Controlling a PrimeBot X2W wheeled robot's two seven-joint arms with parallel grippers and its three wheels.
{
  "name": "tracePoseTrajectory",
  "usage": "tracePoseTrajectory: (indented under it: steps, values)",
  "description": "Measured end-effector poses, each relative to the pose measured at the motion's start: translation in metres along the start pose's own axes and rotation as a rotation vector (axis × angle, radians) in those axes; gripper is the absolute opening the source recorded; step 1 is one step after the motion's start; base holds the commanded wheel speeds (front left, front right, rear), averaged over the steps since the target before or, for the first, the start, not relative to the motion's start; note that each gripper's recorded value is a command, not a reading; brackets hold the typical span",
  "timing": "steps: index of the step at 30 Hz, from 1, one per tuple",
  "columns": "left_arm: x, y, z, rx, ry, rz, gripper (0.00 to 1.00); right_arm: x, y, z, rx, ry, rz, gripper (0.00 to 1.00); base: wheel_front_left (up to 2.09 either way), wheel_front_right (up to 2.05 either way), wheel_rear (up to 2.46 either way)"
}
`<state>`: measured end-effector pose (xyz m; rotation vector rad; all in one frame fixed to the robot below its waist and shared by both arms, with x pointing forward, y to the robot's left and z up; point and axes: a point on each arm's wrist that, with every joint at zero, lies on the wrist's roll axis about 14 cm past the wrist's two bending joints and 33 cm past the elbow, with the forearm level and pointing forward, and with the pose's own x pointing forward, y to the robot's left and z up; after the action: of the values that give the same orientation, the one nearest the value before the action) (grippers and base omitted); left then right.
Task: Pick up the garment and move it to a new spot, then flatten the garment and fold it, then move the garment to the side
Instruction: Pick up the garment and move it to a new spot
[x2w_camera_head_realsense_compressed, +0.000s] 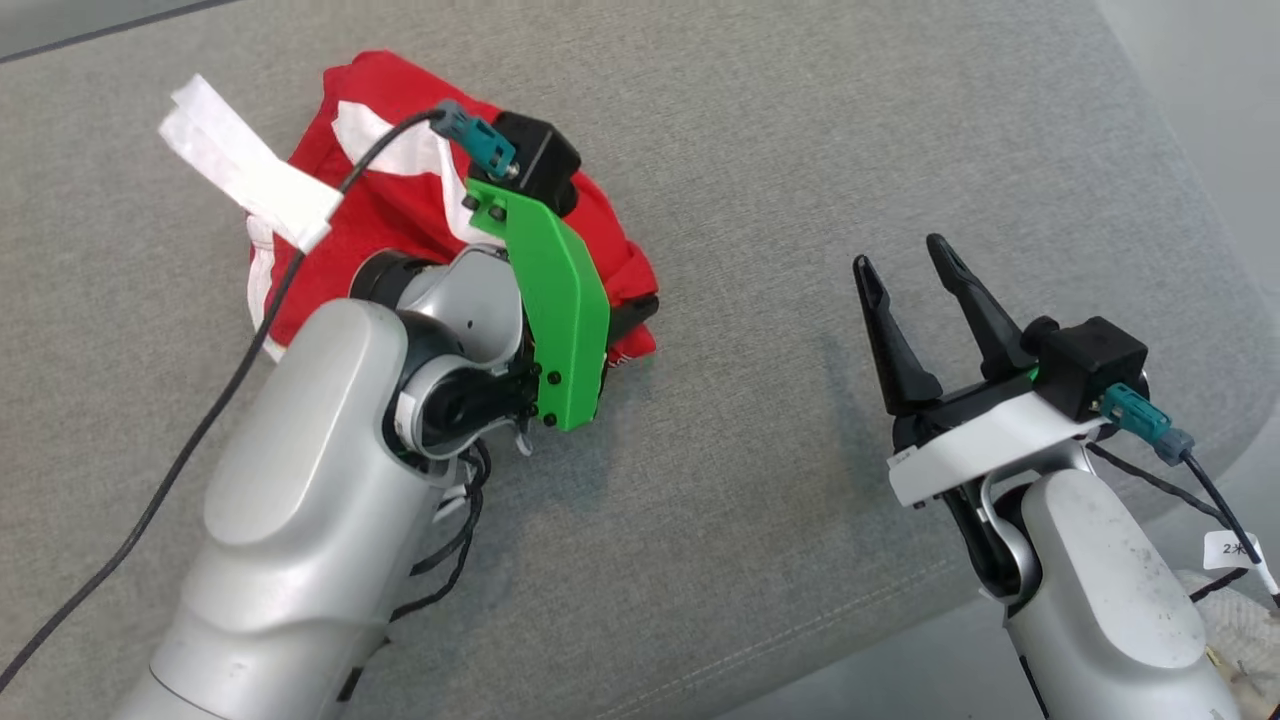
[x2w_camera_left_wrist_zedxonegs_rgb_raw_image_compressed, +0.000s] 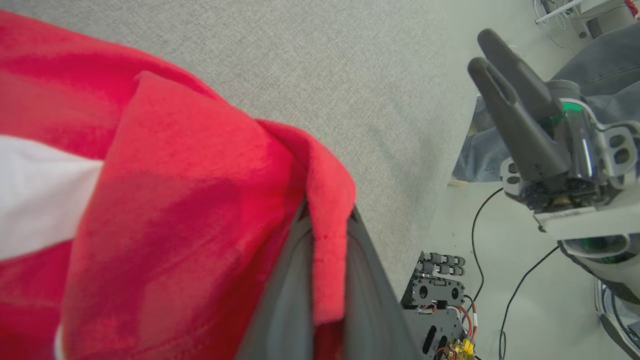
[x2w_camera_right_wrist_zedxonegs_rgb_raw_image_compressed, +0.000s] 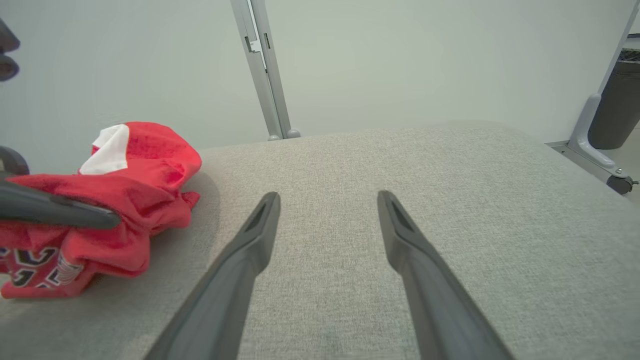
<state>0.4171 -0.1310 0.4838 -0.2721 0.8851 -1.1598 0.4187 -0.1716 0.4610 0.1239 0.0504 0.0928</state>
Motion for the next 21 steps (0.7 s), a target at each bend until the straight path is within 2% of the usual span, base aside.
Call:
tracePoseTrajectory:
  steps: [7, 12, 13, 14, 15, 18, 21]
  values:
    - [0.016, -0.005, -0.018, 0.067, 0.028, 0.043, 0.00, -0.025, -0.016, 0.007, -0.008, -0.008, -0.064, 1.00, 0.00, 0.00, 0.00]
    - [0.020, -0.015, -0.014, 0.124, -0.011, 0.049, 0.00, -0.036, -0.023, 0.011, -0.008, -0.017, -0.094, 1.00, 0.00, 0.00, 0.00]
    - [0.021, -0.017, -0.011, 0.150, -0.032, 0.058, 0.16, -0.039, -0.025, 0.012, -0.008, -0.019, -0.100, 1.00, 0.00, 0.00, 0.00]
    - [0.020, -0.019, -0.006, 0.172, -0.059, 0.066, 0.62, -0.041, -0.026, 0.013, -0.008, -0.021, -0.105, 1.00, 0.00, 0.00, 0.00]
    - [0.020, -0.020, -0.002, 0.191, -0.085, 0.073, 1.00, -0.042, -0.027, 0.013, -0.008, -0.023, -0.108, 1.00, 0.00, 0.00, 0.00]
    - [0.023, -0.021, -0.001, 0.241, -0.100, 0.093, 1.00, -0.044, -0.028, 0.016, -0.011, -0.031, -0.113, 1.00, 0.00, 0.00, 0.00]
    - [0.027, -0.023, -0.009, 0.245, -0.093, 0.089, 1.00, -0.048, -0.031, 0.016, -0.008, -0.031, -0.127, 1.00, 0.00, 0.00, 0.00]
